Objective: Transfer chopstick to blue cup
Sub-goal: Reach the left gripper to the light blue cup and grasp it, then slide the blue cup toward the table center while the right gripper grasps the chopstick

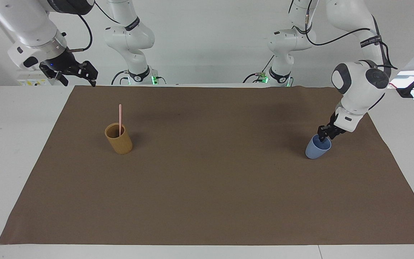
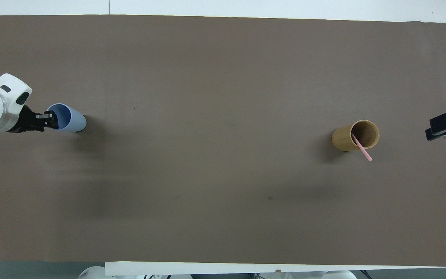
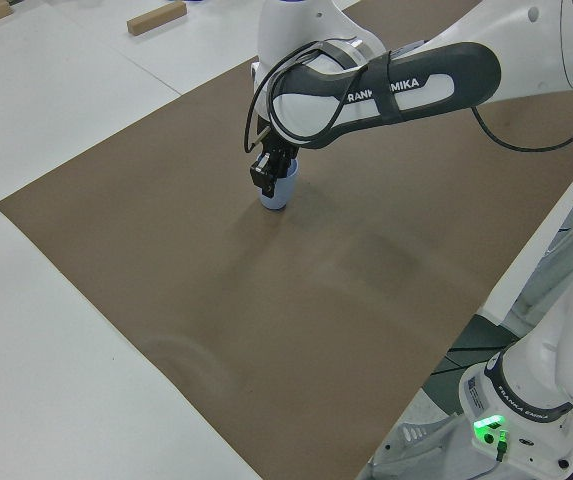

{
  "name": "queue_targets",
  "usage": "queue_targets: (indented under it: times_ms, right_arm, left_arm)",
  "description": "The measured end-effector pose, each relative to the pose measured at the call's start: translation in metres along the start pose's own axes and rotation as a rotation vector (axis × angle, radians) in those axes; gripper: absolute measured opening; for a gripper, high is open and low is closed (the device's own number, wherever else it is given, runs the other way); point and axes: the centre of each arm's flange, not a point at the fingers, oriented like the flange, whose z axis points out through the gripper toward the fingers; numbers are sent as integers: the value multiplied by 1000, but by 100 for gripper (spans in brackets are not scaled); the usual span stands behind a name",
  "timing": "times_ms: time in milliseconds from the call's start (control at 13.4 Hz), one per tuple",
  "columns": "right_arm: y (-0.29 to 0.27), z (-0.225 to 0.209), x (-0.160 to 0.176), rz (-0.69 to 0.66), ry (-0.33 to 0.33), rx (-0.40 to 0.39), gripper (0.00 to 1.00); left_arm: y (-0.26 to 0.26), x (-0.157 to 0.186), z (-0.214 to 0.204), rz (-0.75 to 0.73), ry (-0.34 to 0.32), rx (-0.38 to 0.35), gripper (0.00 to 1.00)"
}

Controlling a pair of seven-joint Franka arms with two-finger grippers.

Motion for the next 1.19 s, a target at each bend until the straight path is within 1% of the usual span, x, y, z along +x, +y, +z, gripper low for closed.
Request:
queue_targets:
  times_ms: [74,149,223,298,372,446,595,669,744,818,893,1041,1190]
  right_arm:
    - [-2,4,1,-4,16,5,100]
    - [-5,11,2,-10,26,15,100]
    - [-10,21,3,-17,30,35,100]
    - [-15,34,6,-17,28,62,100]
    - [-22,51,10,-14,21,81,99]
    - [-33,69,14,-14,5,83,98]
    - [-49,103,20,-8,-48,76,96]
    - [-51,117,23,-4,-73,74,94]
    - [-51,127,26,-1,-95,74,92]
    - [-50,135,30,2,-110,74,89]
    - [-49,143,34,5,-126,79,87]
    - [-49,157,41,15,-154,101,85]
    - [-49,166,45,18,-174,105,82]
  left_arm:
    - [-1,2,2,-3,5,-1,19]
    - [1,3,-1,-2,18,-6,9]
    - [9,6,-7,7,35,-8,6]
    - [27,9,-13,11,52,-12,6]
    - [58,9,-19,-1,66,-19,6]
    - [100,3,-22,-17,73,-27,6]
    - [196,-32,-23,-39,64,-40,6]
    - [242,-58,-23,-46,54,-42,6]
    - [281,-85,-23,-45,49,-45,6]
    - [309,-107,-22,-45,44,-47,6]
    - [330,-123,-19,-50,39,-47,6]
    - [347,-127,-16,-55,36,-49,7]
    - [346,-121,-14,-63,35,-48,26]
